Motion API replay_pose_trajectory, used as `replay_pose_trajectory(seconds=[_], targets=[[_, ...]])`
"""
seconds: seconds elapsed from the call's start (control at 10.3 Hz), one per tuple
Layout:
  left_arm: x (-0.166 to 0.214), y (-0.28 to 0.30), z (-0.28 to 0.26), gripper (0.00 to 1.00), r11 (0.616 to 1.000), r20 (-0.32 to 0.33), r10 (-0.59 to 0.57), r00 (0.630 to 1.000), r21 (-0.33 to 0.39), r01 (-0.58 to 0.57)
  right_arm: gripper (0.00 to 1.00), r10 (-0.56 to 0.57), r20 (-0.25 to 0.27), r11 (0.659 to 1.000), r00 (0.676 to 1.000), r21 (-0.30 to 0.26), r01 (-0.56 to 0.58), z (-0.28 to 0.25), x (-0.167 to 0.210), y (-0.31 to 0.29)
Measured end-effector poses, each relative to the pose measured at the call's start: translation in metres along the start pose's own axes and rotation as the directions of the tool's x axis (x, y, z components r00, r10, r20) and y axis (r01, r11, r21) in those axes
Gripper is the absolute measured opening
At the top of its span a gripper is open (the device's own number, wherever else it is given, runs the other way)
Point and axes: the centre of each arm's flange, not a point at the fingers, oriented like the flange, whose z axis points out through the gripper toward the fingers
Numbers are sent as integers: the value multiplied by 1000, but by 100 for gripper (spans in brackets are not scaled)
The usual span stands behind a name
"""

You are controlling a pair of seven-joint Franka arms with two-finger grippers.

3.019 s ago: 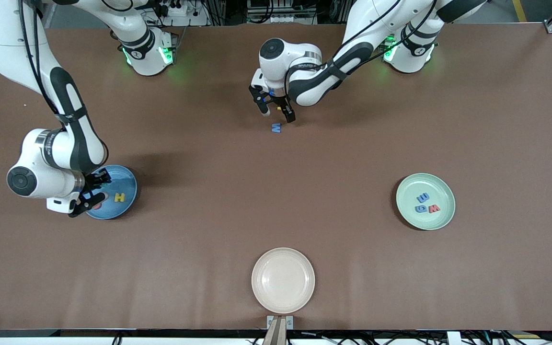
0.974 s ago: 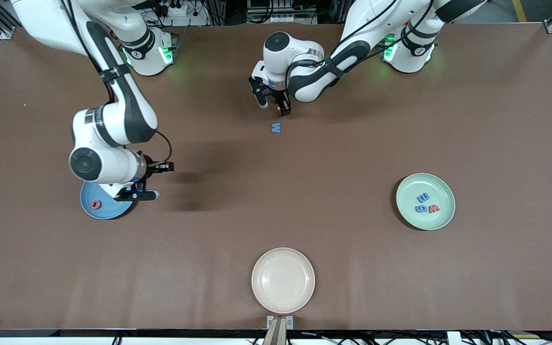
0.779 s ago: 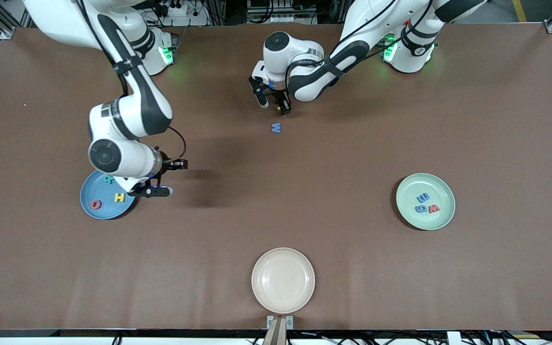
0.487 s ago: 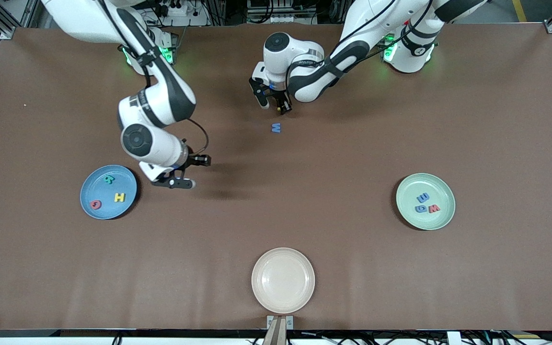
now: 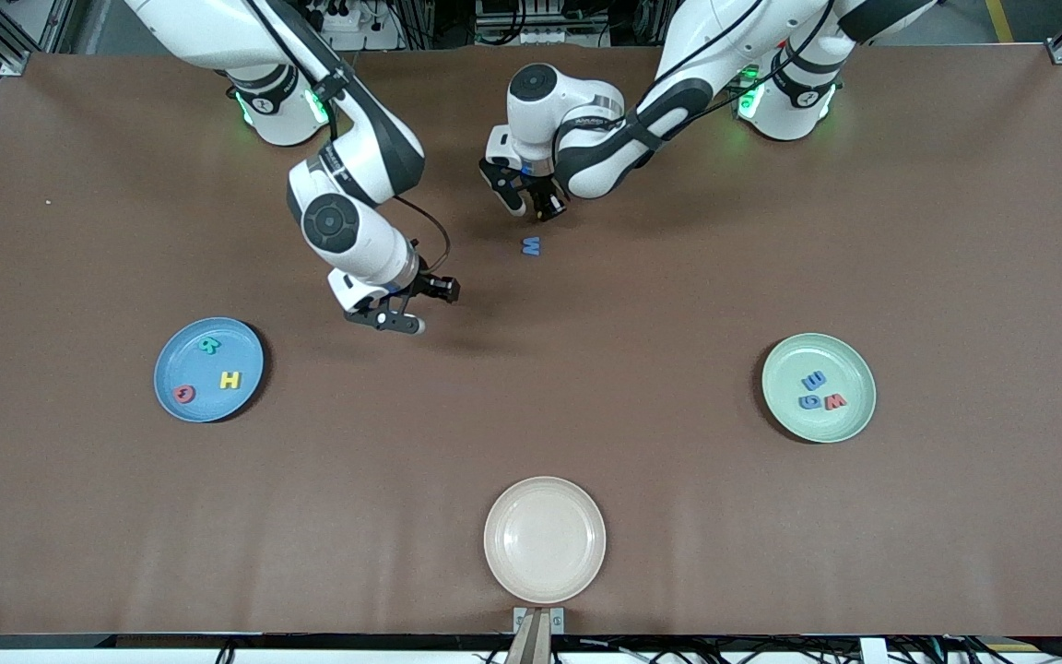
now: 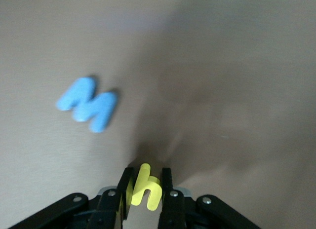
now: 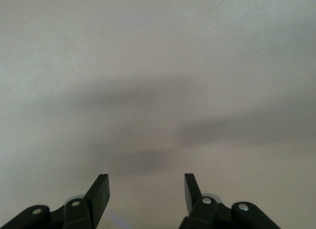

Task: Sort uppercase to blue plate, lowercase to green plate
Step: 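Carry the yellow h to the green plate while the right grasps M, then release the h on the green plate while the right gripper lifts M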

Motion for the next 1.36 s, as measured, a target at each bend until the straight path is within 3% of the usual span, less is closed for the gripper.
replay_pose_trajectory(seconds=[0.19,0.49,0.78,0.97,1.17,1.36], targets=[[9,-55,-27,26,991,40,-130,991,34,129,70,25,-11,1000,1000,16,-25,8,-20,-14],[-2,-167,-97,26,942,114,-328,938,109,316,70,37,-20,999,999,25,-37,18,-52,-35],[-32,-331,-137,26,888,83,-458,885,77,453,70,-3,-90,999,996,-37,0,34,-114,-69],[-81,-451,-143,26,822,69,-569,819,49,567,70,-9,-138,997,990,-78,-2,51,-149,-80],[-136,-544,-124,26,724,83,-688,721,14,690,70,0,-131,998,991,-57,-8,73,-167,-87],[-161,-590,-84,26,660,106,-747,656,-6,752,68,26,-107,999,994,-39,-30,97,-169,-89]])
